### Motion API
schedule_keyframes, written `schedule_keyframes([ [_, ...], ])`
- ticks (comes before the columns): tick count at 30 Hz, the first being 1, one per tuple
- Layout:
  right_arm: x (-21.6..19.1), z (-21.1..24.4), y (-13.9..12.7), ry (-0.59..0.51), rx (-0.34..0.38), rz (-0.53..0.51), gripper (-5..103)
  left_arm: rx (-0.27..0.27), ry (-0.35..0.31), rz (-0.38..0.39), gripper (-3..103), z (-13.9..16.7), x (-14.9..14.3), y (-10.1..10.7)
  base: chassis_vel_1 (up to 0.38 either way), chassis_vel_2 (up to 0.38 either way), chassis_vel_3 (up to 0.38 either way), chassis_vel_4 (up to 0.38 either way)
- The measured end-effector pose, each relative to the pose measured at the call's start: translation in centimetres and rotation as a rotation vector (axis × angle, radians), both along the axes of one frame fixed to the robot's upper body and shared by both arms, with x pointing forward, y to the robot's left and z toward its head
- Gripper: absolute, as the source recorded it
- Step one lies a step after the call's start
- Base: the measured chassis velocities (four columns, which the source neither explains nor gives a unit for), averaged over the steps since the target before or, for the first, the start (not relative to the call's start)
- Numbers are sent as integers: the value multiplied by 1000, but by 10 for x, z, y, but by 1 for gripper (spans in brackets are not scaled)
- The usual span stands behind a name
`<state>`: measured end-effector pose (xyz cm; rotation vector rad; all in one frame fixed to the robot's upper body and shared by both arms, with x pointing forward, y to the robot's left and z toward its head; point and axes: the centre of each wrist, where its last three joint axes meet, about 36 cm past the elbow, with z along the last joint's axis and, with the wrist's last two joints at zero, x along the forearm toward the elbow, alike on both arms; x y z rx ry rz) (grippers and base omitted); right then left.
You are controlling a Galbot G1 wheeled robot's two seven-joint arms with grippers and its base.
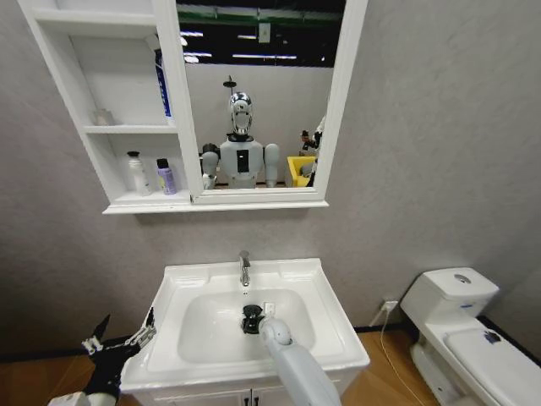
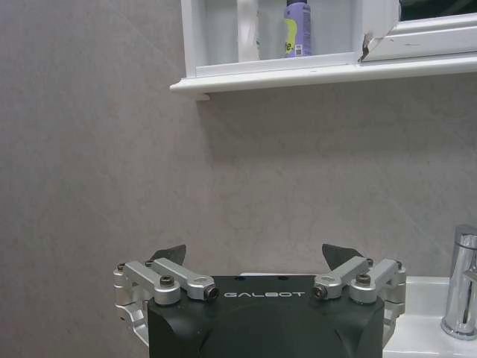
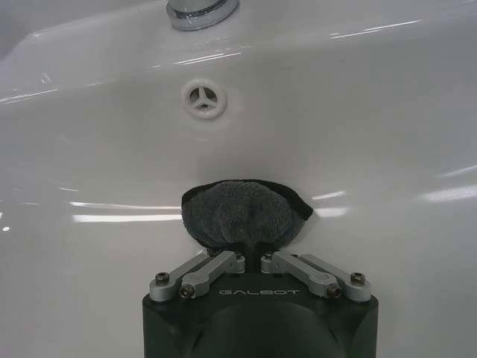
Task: Move facial cleanser and shampoo from washbasin to cabinet, then wipe washbasin with towel.
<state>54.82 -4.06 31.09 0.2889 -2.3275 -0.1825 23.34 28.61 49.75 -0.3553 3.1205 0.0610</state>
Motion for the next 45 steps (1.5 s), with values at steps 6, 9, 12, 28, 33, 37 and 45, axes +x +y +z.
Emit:
schedule_keyframes([
  [6, 2, -1, -2, -1, -1, -7, 4, 0, 0, 0, 100, 0, 0, 0, 0, 0, 0, 0],
  [9, 0, 1, -15, -7, -8, -19, 4, 0, 0, 0, 100, 0, 0, 0, 0, 0, 0, 0],
  [12, -2, 2, -32, -14, -25, -35, 4, 0, 0, 0, 100, 0, 0, 0, 0, 0, 0, 0],
  [28, -22, 3, -63, -10, -30, -85, 4, 0, 0, 0, 100, 0, 0, 0, 0, 0, 0, 0],
  [33, -16, -3, -33, -14, -9, -50, 4, 0, 0, 0, 100, 0, 0, 0, 0, 0, 0, 0],
  [37, -10, -3, -19, -19, 1, -34, 4, 0, 0, 0, 100, 0, 0, 0, 0, 0, 0, 0],
  [45, -9, -1, -19, -30, 3, -28, 4, 0, 0, 0, 100, 0, 0, 0, 0, 0, 0, 0],
])
